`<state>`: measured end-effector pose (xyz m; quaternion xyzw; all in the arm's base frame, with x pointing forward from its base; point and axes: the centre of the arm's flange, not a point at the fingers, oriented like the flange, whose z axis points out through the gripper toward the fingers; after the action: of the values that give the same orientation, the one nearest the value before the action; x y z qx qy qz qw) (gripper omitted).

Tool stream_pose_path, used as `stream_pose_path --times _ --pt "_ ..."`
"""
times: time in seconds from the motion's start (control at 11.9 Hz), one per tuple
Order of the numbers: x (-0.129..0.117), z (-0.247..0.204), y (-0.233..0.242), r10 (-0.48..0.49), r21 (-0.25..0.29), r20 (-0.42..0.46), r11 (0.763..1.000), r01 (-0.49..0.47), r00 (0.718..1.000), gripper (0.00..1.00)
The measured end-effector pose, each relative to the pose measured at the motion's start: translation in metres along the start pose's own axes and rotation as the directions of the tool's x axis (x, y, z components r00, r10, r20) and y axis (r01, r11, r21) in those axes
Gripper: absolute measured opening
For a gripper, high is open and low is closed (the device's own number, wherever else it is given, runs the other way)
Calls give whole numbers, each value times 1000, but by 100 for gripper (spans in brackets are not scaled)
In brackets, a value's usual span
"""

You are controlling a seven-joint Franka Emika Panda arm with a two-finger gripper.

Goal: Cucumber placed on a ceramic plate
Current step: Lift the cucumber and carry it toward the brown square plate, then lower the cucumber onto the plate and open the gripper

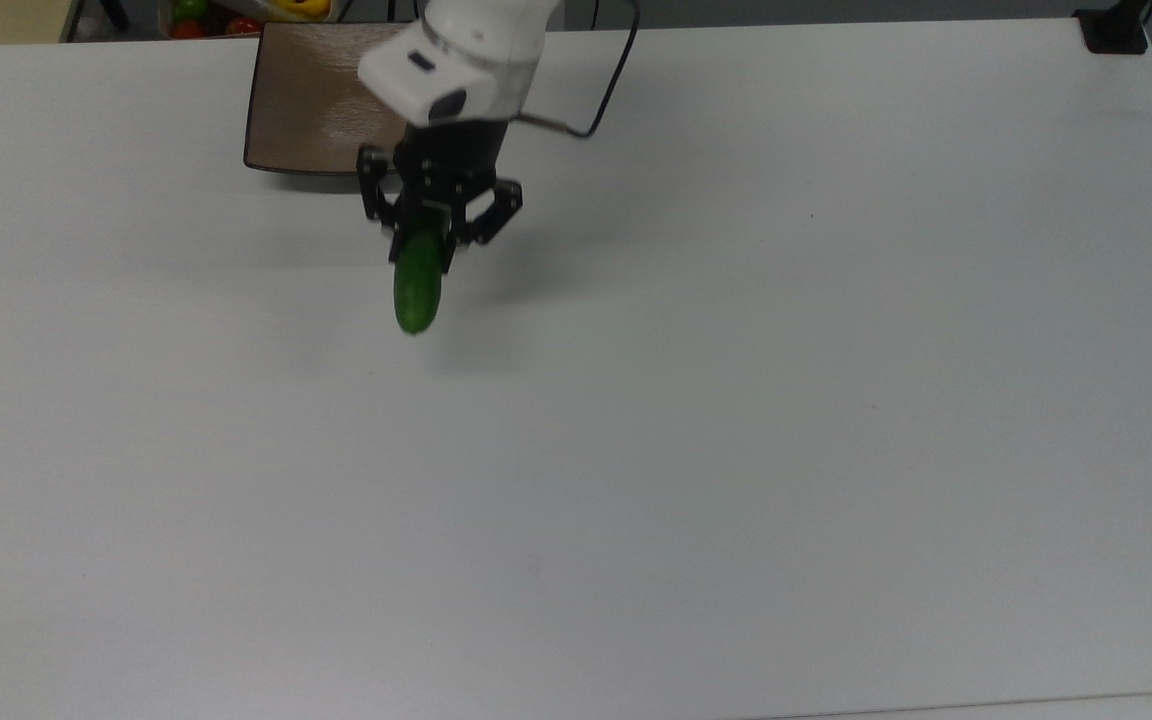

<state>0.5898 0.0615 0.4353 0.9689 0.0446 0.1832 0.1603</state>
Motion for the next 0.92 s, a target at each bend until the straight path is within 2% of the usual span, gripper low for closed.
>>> stream_pose_path --times 0.25,0.42,0.67,0.75,0.92 --pt "-44 -43 18 32 -30 176 999 -27 984 43" --pt "-69 -51 30 26 -12 336 1000 -23 941 43" --pt "-102 -17 91 -8 30 498 1000 -8 867 43" --pt "-115 1 113 -30 56 534 998 1 845 43" --pt "-131 27 128 -69 90 581 996 20 811 43"
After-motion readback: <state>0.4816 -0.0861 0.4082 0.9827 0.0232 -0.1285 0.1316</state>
